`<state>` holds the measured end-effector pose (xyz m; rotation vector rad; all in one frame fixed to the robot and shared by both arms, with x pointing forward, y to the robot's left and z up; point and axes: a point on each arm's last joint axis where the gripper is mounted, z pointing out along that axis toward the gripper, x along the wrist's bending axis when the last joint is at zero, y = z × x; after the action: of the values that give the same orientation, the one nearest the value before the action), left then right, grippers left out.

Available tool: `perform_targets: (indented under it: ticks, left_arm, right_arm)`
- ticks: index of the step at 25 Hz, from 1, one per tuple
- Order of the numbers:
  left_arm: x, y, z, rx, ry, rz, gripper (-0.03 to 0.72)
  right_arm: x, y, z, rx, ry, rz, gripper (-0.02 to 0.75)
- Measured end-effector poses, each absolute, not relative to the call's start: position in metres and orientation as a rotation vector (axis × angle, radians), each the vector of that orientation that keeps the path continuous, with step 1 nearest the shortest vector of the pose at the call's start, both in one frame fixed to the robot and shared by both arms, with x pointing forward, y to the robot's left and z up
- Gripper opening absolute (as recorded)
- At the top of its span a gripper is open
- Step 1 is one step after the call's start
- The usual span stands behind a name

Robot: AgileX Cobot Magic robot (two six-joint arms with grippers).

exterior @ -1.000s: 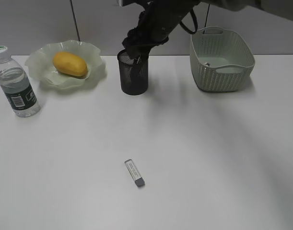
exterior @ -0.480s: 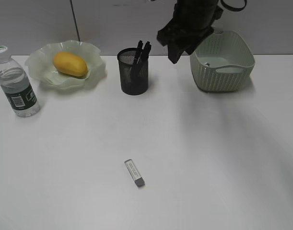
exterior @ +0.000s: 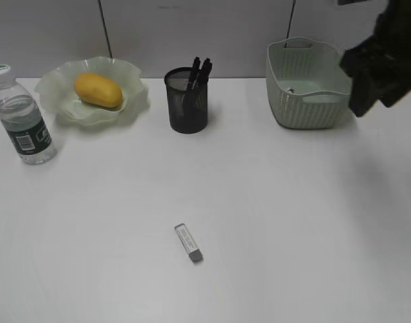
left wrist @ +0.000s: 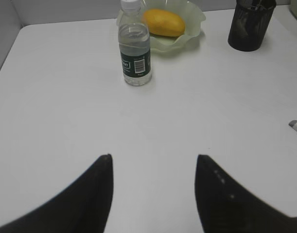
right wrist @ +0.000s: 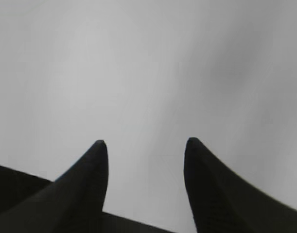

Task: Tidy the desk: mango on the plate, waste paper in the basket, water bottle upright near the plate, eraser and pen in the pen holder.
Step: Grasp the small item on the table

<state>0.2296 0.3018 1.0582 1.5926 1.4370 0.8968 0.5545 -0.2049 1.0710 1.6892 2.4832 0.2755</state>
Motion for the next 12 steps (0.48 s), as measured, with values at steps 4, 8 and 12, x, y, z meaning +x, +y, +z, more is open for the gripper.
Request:
perform_targets:
  ticks: [4, 8, 12]
  left_arm:
    - [0.230, 0.302, 1.058, 1.593, 1.437, 0.897, 0.414]
    - [0.230, 0.302, 1.058, 1.593, 1.437, 0.897, 0.414]
    - [0.230, 0.302, 1.058, 1.593, 1.437, 0.897, 0.414]
  right_arm:
    - [0.503, -0.226, 1.077, 1.724, 2.419, 0.322, 0.426]
    - [0.454, -0.239, 1.077, 1.736, 2.353, 0.413, 0.516]
    - [0.411, -0.250, 1.076, 1.716, 2.264, 0.532, 0.566]
